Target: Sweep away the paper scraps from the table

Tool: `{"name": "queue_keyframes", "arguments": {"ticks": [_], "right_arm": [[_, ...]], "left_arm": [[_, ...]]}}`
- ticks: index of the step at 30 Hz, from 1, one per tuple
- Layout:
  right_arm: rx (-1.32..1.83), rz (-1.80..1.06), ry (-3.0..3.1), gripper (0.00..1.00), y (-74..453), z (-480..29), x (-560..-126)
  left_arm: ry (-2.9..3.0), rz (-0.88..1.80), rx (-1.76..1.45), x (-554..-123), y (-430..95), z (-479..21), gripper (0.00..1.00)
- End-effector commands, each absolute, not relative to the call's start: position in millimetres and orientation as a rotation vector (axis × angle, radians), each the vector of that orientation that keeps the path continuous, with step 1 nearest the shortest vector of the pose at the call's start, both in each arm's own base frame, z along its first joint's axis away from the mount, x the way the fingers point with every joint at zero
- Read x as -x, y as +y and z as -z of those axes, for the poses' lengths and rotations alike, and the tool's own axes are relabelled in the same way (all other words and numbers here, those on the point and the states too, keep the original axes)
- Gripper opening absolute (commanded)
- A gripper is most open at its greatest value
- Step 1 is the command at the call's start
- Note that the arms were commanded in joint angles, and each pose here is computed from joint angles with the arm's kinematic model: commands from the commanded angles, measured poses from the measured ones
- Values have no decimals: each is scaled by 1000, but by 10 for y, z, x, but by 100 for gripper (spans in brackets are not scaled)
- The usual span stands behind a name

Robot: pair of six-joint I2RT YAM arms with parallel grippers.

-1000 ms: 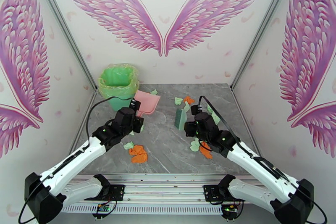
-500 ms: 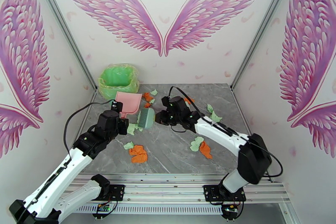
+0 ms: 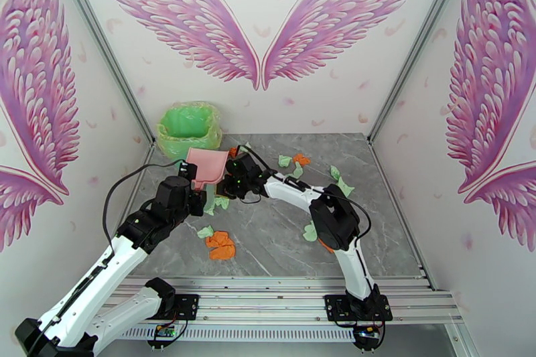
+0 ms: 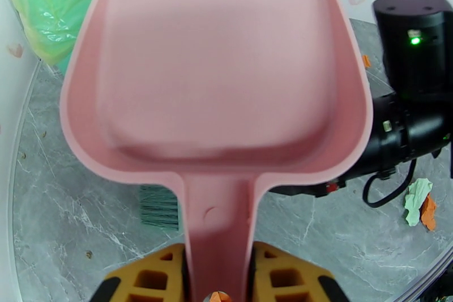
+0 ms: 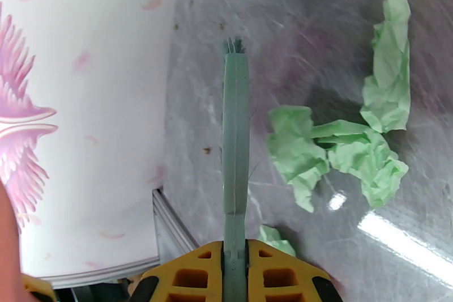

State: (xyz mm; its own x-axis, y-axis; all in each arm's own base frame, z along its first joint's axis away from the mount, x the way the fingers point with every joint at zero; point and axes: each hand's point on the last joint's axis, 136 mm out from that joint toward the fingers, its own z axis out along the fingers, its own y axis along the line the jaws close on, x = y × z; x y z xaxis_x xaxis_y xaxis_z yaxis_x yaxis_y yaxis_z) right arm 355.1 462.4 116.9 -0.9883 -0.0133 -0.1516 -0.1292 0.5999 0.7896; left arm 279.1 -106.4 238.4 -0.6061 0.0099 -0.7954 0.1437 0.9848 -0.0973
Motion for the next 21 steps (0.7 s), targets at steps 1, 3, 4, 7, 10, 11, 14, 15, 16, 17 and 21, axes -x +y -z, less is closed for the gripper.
{"name": "queue_keyframes", "arguments": {"ticks": [1,3,4,7,10,11,14,15,16,17,21], "right_arm": [[115,-1313,2746,0,4555,-1109,-3569],[98,-1271,2775,0,4450,-998,-3586],[91,-1257,2788,0,4399,-956,-3585],[55,-1212,2819,0,4172,-840,-3591],[5,-1159,2835,0,3845,-769,-3595],[-13,-1142,2841,0,3738,-746,-3585],[-63,-1089,2851,0,3376,-710,-3540],[-81,-1072,2854,0,3246,-700,-3516],[-98,-1058,2856,0,3126,-702,-3486],[-111,-1046,2855,0,3019,-706,-3468],[-143,-993,2834,0,2606,-829,-3373]], "left_arm": [[2220,205,-115,-2778,-1075,-2329,0],[2219,211,-115,-2780,-1085,-2322,0],[2219,211,-116,-2780,-1086,-2319,0],[2221,214,-120,-2779,-1094,-2320,0],[2223,214,-122,-2776,-1093,-2313,0],[2219,217,-123,-2776,-1098,-2325,0],[2220,220,-124,-2780,-1103,-2315,0],[2220,221,-125,-2779,-1105,-2315,0],[2221,221,-124,-2782,-1105,-2312,0],[2220,222,-125,-2780,-1108,-2314,0],[2222,228,-126,-2786,-1116,-2312,0]]}}
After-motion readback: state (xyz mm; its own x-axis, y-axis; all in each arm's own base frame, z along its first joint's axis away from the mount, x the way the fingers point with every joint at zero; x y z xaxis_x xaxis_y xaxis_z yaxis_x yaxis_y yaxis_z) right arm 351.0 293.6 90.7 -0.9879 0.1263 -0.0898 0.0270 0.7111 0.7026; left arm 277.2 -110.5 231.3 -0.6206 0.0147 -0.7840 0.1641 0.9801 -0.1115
